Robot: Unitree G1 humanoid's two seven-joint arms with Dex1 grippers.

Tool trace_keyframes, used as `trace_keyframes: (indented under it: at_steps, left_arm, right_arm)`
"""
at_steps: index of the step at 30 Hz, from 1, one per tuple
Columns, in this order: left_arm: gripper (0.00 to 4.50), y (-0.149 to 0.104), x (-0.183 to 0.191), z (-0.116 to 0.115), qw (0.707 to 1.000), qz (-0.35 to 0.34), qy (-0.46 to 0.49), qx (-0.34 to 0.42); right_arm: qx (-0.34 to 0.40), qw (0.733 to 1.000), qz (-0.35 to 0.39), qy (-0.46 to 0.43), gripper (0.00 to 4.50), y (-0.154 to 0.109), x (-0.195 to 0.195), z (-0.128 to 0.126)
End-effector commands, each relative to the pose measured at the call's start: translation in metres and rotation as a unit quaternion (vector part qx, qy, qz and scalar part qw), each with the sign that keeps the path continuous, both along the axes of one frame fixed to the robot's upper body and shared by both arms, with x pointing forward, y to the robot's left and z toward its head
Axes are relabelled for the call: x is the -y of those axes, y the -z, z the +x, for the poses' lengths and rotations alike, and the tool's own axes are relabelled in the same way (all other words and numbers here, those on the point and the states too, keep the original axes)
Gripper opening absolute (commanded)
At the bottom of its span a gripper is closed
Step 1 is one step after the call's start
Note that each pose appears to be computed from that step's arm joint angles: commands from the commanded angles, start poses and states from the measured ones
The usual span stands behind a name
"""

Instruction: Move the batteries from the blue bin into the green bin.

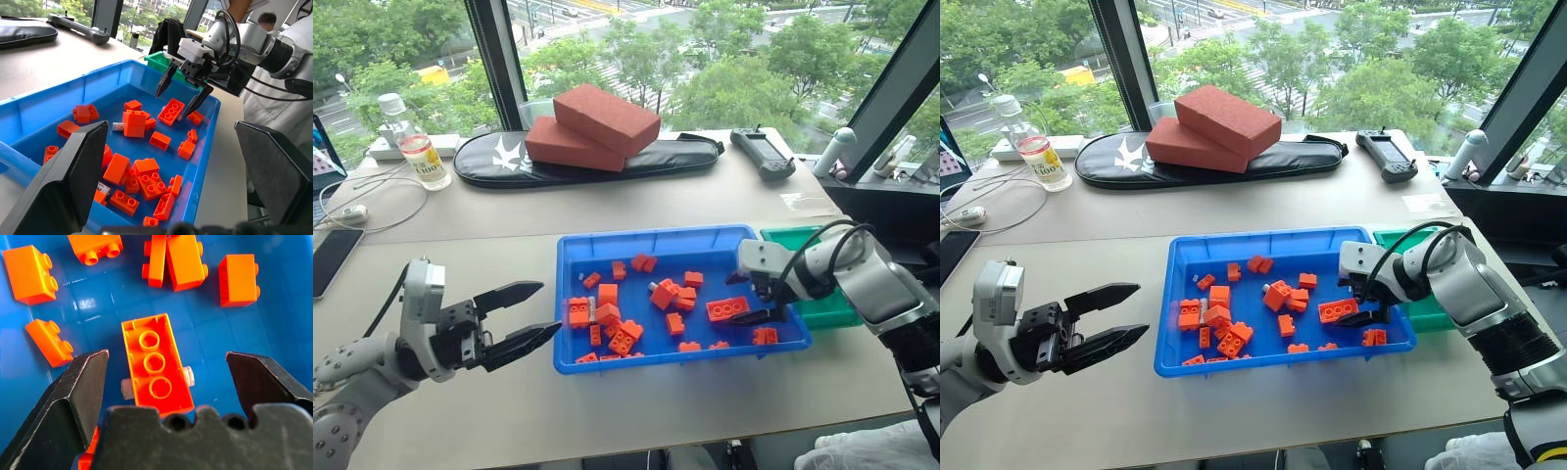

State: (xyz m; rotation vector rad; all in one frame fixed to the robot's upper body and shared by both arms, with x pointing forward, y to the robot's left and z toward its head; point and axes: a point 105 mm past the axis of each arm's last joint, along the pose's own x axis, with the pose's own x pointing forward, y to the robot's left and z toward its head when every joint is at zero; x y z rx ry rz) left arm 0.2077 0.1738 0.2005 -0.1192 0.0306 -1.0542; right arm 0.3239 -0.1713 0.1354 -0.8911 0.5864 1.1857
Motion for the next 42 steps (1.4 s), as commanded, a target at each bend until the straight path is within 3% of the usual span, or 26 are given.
trace_keyframes:
  at_steps: [1,2,9,15,20,24,26,30,32,35,38,42]
  left_arm:
    - [4.5,-0.01,0.004,-0.004,1.0,0.006,0.003,0.025]
    - [4.5,-0.01,0.005,-0.004,1.0,0.006,0.003,0.025]
    - [4.5,-0.011,0.007,-0.001,1.0,0.009,0.001,0.025]
    - [4.5,-0.012,0.011,0.0,1.0,0.008,0.003,0.025]
    - [4.5,-0.013,0.012,0.001,1.0,0.01,0.003,0.023]
    - [4.5,-0.014,0.013,0.002,1.0,0.013,0.004,0.022]
    - [4.5,-0.014,0.014,0.003,1.0,0.014,0.004,0.022]
    - [4.5,-0.016,0.016,0.003,1.0,0.015,0.003,0.022]
    - [4.5,-0.017,0.014,0.004,1.0,0.013,-0.005,0.023]
    - [4.5,-0.018,0.014,0.004,1.0,0.012,-0.008,0.021]
    - [4.5,-0.018,0.015,0.003,1.0,0.011,-0.008,0.019]
    - [4.5,-0.018,0.016,0.003,1.0,0.011,-0.01,0.017]
  right_arm:
    - [0.017,1.0,-0.012,-0.006,3.97,0.0,0.0,0.001]
    - [0.017,1.0,-0.014,-0.006,3.8,0.002,0.0,0.001]
    - [0.024,0.999,-0.022,-0.005,1.42,0.005,0.001,0.003]
    - [0.027,0.999,-0.003,-0.019,1.39,-0.005,-0.007,0.0]
    - [0.05,0.997,0.06,-0.023,1.39,-0.05,-0.021,0.003]
    - [0.099,0.991,0.088,0.017,1.39,-0.074,-0.025,0.028]
    - [0.145,0.985,0.066,0.069,1.39,-0.066,-0.019,0.056]
    - [0.17,0.98,0.055,0.091,1.39,-0.053,-0.017,0.073]
    - [0.174,0.979,0.056,0.093,2.41,-0.051,-0.017,0.075]
    - [0.169,0.979,0.072,0.089,3.26,-0.058,-0.018,0.07]
    - [0.15,0.979,0.112,0.079,4.39,-0.075,-0.019,0.058]
    - [0.089,0.986,0.143,0.017,4.48,-0.086,-0.019,0.022]
